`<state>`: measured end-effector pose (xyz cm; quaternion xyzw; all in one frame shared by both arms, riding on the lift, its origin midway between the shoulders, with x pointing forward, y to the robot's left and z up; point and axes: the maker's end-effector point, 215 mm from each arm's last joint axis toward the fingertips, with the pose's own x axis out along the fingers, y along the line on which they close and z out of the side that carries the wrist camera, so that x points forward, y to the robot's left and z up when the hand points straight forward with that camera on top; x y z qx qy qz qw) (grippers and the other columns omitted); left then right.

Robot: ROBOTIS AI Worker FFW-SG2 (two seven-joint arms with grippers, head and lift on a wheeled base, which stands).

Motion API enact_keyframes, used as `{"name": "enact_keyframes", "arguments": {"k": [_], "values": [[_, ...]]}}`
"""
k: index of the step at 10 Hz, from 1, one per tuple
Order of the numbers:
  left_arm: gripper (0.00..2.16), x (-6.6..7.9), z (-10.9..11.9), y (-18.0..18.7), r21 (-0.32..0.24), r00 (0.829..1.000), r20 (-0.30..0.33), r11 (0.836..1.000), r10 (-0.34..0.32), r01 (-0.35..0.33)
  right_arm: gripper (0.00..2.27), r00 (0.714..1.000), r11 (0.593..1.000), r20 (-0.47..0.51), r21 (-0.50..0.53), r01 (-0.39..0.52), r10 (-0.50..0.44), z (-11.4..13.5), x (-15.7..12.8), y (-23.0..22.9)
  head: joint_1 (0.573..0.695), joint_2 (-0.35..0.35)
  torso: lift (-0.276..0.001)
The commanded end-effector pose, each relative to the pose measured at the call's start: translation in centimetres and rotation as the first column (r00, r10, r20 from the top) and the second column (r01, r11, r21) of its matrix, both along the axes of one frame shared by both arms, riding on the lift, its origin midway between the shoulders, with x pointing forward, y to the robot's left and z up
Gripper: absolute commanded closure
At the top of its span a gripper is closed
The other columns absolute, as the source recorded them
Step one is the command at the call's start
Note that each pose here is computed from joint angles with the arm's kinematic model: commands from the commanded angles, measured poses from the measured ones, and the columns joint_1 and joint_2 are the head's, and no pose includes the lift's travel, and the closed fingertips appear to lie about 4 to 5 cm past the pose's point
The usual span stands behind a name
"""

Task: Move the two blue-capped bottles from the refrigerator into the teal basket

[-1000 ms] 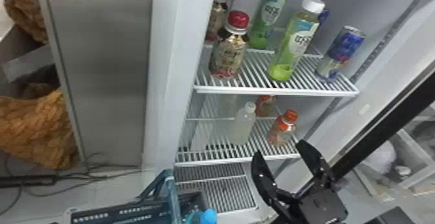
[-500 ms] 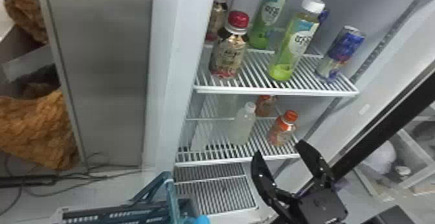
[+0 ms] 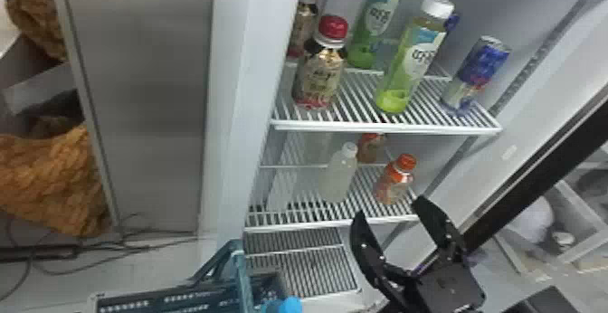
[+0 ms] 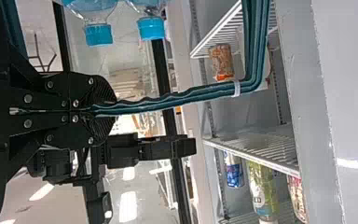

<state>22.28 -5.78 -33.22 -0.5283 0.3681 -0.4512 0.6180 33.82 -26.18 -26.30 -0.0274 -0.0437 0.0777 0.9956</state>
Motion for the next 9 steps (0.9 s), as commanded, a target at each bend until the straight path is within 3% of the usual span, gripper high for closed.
{"name": "enact_keyframes", "arguments": {"k": [1,9], "values": [[1.16,-0.01,0.06,-0.07,-0.001,1.000,0.002,1.000,-0.003,0.003,0.10,1.000,1.000,0.000,-0.005,-0.001,0.001,-0.01,0.07,0.03,0.695,-0.350,-0.165],[1.16,-0.16,-0.04,-0.22,0.010,1.000,0.007,1.000,-0.019,0.019,0.11,1.000,1.000,-0.018,-0.017,-0.005,0.004,-0.69,0.29,0.18,0.695,-0.350,-0.165]]}}
